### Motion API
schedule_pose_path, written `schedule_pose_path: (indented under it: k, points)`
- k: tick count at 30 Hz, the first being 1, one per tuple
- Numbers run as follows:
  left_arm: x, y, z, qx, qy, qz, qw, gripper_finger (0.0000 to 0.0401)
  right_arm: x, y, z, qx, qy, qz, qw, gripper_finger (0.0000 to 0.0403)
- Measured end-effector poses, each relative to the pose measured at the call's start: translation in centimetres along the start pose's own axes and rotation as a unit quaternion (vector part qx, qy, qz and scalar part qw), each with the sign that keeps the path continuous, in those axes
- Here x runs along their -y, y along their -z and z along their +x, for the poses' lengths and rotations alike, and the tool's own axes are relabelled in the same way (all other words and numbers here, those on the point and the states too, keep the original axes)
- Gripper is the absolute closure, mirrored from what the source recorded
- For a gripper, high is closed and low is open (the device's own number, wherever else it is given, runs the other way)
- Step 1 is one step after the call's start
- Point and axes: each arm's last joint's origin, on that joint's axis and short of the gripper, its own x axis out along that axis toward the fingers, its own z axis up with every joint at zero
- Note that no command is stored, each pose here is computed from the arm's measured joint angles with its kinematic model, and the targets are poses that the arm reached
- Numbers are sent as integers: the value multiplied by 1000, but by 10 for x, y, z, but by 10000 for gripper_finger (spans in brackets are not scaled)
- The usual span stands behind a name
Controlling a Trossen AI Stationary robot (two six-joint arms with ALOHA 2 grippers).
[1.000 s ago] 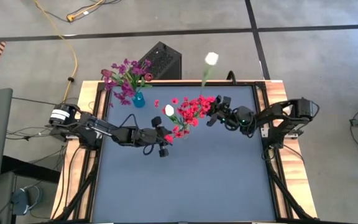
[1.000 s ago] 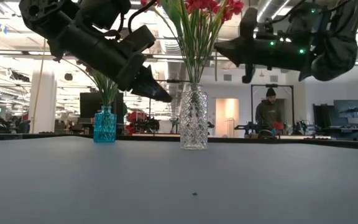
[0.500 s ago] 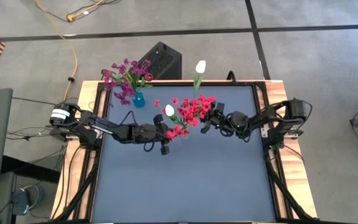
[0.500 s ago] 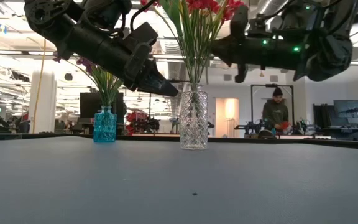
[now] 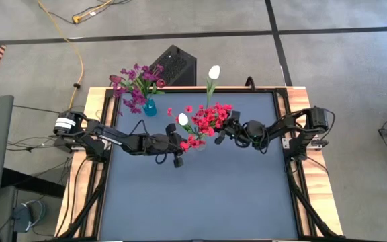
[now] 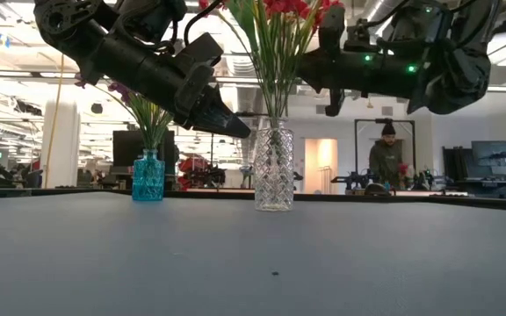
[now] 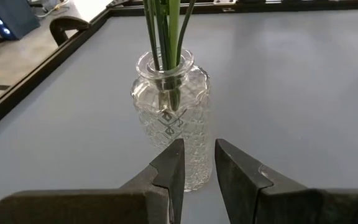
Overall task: Sort flowers into vase by color
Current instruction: Put the white tulip into the transparent vase
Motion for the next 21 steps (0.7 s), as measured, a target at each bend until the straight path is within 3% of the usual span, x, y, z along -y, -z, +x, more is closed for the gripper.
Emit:
schedule_pose_path:
  k: [14,21]
  points:
    - [0,-1,0,4,0,-1,1000,324,-11,-2,7,22,11,4,1000,386]
    - [0,-1,0,4,0,-1,1000,324,-14,14,12,4,8,-12,1000,386]
